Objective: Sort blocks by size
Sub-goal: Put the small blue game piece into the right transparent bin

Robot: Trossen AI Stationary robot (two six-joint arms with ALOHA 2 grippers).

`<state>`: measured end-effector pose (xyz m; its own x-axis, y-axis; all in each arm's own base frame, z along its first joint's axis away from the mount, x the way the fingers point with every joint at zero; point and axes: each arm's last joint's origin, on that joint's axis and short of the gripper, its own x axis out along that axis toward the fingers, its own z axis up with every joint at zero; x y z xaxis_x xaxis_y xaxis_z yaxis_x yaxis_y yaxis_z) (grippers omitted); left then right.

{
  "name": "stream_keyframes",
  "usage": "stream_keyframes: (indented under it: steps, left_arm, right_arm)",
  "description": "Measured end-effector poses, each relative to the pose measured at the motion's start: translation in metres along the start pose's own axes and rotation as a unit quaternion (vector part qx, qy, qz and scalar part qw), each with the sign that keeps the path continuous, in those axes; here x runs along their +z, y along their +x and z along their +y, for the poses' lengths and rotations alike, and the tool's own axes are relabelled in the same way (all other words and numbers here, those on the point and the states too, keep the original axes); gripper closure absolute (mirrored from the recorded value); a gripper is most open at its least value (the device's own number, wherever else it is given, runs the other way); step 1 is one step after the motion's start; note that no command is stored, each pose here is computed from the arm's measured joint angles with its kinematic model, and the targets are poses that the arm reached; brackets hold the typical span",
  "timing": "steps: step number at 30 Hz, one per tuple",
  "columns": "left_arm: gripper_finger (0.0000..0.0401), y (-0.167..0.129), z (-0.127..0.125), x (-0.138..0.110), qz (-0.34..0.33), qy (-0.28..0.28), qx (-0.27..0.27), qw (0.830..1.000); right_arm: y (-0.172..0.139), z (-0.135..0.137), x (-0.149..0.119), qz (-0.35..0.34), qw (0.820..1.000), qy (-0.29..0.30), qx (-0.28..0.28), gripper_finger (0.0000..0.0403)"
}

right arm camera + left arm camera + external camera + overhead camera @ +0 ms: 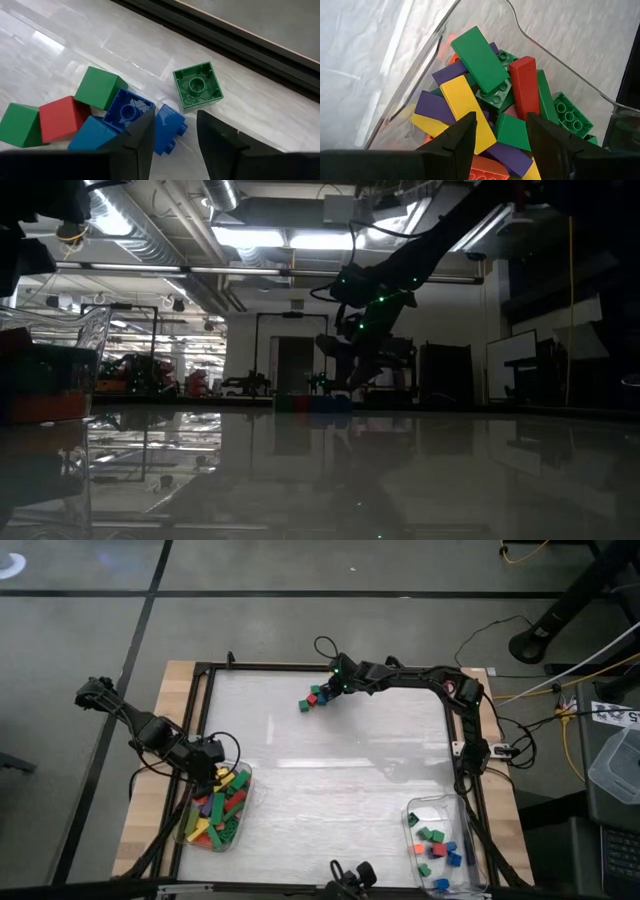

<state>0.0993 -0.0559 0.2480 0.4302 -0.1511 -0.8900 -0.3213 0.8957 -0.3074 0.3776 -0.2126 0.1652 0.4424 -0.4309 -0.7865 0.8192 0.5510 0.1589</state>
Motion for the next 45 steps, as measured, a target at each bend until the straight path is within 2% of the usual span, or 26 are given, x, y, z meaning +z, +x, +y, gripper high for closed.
stream_keyframes:
  steps: [16, 19, 26, 31, 39, 45]
  left_arm:
    - [0.0242, 0.0, 0.0, 0.0, 0.0, 0.0, 0.0, 1.0]
    - [0.0242, 0.0, 0.0, 0.0, 0.0, 0.0, 0.0, 1.0]
    - [0.0242, 0.0, 0.0, 0.0, 0.0, 0.0, 0.0, 1.0]
    - [0.0242, 0.0, 0.0, 0.0, -0.001, 0.013, 0.001, 1.0]
    - [0.0242, 0.0, 0.001, 0.001, -0.016, 0.021, 0.014, 1.0]
    - [0.0242, 0.0, 0.001, 0.001, -0.017, 0.021, 0.015, 1.0]
  right_arm:
    - [0.0, 0.0, 0.001, -0.008, 1.0, -0.002, -0.001, 0.0257]
    - [0.0, 0.0, 0.001, -0.009, 1.0, -0.002, -0.002, 0.0235]
    - [0.0, -0.001, 0.002, -0.017, 0.999, 0.032, -0.016, 0.0143]
    - [0.002, 0.0, 0.001, -0.011, 0.999, 0.052, -0.008, 0.0112]
    - [0.02, 0.0, -0.011, 0.017, 0.999, 0.05, -0.007, 0.0119]
    - [0.021, 0.002, -0.011, 0.021, 0.998, 0.051, 0.017, 0.0162]
